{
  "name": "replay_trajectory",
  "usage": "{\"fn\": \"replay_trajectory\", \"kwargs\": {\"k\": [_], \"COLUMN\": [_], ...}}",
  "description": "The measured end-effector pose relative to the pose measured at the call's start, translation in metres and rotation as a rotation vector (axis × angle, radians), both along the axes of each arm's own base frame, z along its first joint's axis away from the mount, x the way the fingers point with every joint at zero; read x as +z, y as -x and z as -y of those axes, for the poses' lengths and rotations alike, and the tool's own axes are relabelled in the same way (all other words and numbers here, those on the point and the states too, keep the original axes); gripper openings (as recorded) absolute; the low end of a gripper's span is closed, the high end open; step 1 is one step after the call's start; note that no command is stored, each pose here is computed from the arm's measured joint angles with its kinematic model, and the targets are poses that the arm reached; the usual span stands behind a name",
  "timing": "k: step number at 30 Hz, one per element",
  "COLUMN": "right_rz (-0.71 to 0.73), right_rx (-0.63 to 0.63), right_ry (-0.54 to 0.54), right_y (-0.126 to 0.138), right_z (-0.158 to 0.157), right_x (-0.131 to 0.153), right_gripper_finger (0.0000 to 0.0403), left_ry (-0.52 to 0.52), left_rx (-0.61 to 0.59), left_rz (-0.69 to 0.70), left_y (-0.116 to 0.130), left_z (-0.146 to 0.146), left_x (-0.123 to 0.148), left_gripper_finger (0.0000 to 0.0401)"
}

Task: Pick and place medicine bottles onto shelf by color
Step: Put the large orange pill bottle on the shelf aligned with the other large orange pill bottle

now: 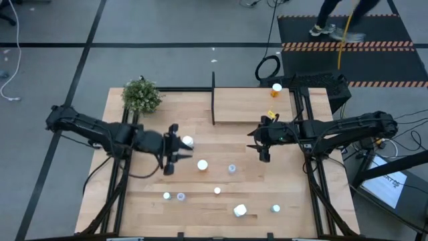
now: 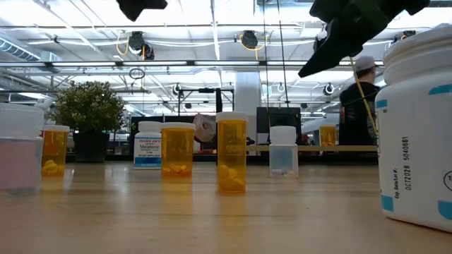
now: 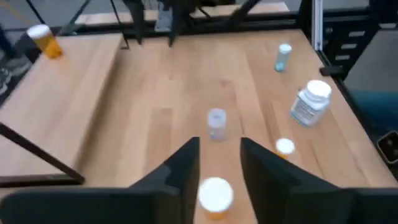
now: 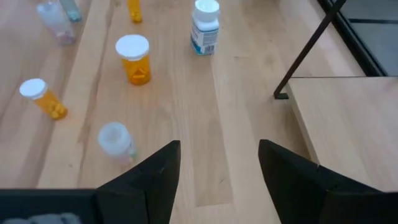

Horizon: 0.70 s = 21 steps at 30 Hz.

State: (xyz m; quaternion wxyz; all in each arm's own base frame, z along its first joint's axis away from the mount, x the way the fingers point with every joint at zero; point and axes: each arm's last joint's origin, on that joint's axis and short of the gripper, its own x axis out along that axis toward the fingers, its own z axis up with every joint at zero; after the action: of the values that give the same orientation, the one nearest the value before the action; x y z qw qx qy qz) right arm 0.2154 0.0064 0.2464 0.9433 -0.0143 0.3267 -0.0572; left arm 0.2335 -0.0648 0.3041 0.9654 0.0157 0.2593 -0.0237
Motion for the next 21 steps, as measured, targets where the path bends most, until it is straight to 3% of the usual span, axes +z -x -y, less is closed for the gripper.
{"fn": "replay_trajectory", "kwargs": {"k": [11,21], "right_rz": [-0.074,-0.092], "right_rx": [-0.028,-0.017], "right_ry": [-0.056,-0.061], "right_y": [0.006,0.007], "right_z": [-0.005,-0.009], "right_x": [-0.006,-0.007], "right_gripper_finger": [0.0210,0.0210], "left_ry": [-0.074,-0.087], "left_rx": [0.034,0.154], "left_rz": [-0.240,-0.278], "left_y": [-0.027,-0.040], "left_z": [0.050,0.050], "left_x": [-0.067,-0.089], "left_gripper_finger": [0.0236,0.0253]}}
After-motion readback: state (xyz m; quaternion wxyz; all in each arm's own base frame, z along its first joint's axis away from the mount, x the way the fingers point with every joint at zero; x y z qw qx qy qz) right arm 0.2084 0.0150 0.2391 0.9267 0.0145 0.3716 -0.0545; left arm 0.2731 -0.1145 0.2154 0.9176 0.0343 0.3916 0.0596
